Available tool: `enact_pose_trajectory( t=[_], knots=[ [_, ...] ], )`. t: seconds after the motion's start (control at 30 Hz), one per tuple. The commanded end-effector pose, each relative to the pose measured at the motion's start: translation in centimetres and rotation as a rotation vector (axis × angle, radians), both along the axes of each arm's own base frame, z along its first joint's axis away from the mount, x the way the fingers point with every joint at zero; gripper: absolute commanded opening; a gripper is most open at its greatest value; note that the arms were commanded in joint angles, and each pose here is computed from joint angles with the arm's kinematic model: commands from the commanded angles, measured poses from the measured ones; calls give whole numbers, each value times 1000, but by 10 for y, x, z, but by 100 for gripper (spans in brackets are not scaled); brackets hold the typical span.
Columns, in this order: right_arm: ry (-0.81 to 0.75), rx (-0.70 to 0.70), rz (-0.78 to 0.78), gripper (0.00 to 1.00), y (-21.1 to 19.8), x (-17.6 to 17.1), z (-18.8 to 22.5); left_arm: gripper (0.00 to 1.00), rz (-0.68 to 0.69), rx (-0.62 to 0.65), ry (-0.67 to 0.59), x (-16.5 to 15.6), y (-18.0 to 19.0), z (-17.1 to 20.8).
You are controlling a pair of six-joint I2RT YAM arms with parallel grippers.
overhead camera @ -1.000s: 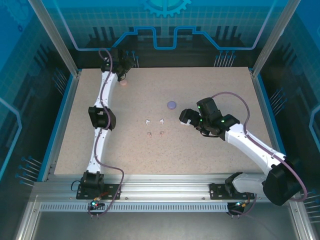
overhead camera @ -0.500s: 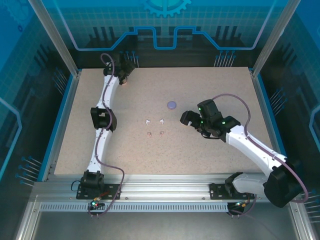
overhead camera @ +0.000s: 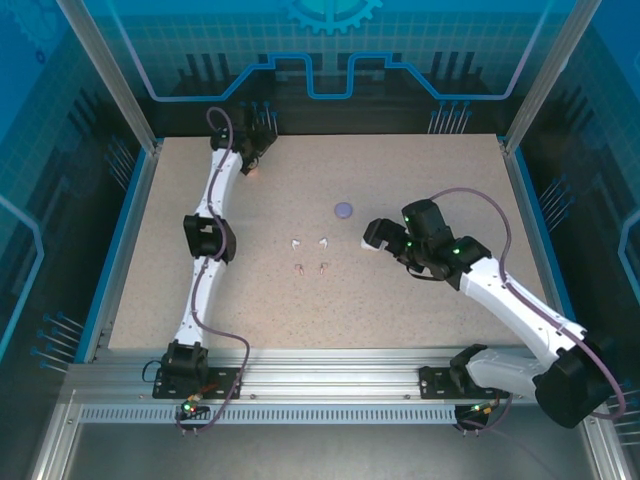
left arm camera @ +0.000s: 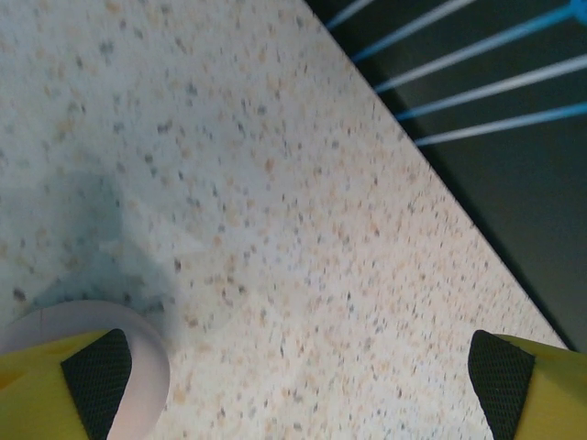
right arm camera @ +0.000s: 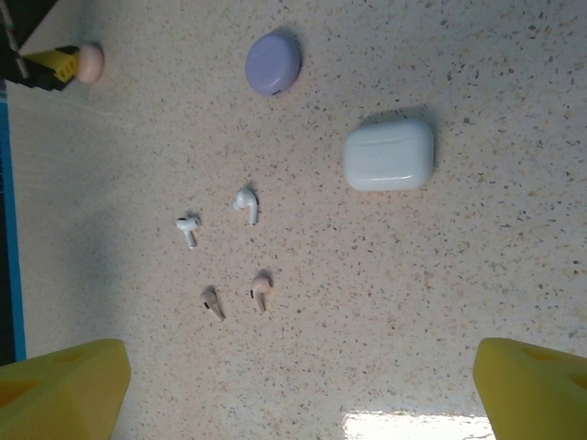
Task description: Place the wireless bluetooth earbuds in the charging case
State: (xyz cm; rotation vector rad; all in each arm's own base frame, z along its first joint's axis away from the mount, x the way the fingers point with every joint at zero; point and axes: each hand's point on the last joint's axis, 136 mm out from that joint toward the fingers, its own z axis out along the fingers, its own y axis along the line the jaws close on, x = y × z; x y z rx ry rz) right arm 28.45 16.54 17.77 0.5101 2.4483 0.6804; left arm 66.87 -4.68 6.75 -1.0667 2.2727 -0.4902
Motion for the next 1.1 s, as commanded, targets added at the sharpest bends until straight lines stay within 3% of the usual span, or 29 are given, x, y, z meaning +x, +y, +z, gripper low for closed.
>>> enact_pose_trajectory(
  t=[0.0, 0.23, 0.47, 0.83, 1.07],
  knots=[
    [-4, -2, -30, 97, -6, -5, 0, 99, -51, -31, 105, -32, -29, 9],
    [-27, 17, -41, 97, -8, -7, 9, 99, -108, 0, 197, -62, -60, 14],
    [-48, 24, -42, 97, -9, -9, 16, 99, -214, 90, 207, -92, -100, 46],
    [-62, 22, -26, 97, -11, -14, 14, 99, -528, 353, -43, -118, -135, 165],
    [-75, 10, -13, 97, -10, -10, 16, 99, -640, 265, -191, -144, -137, 241]
  ],
)
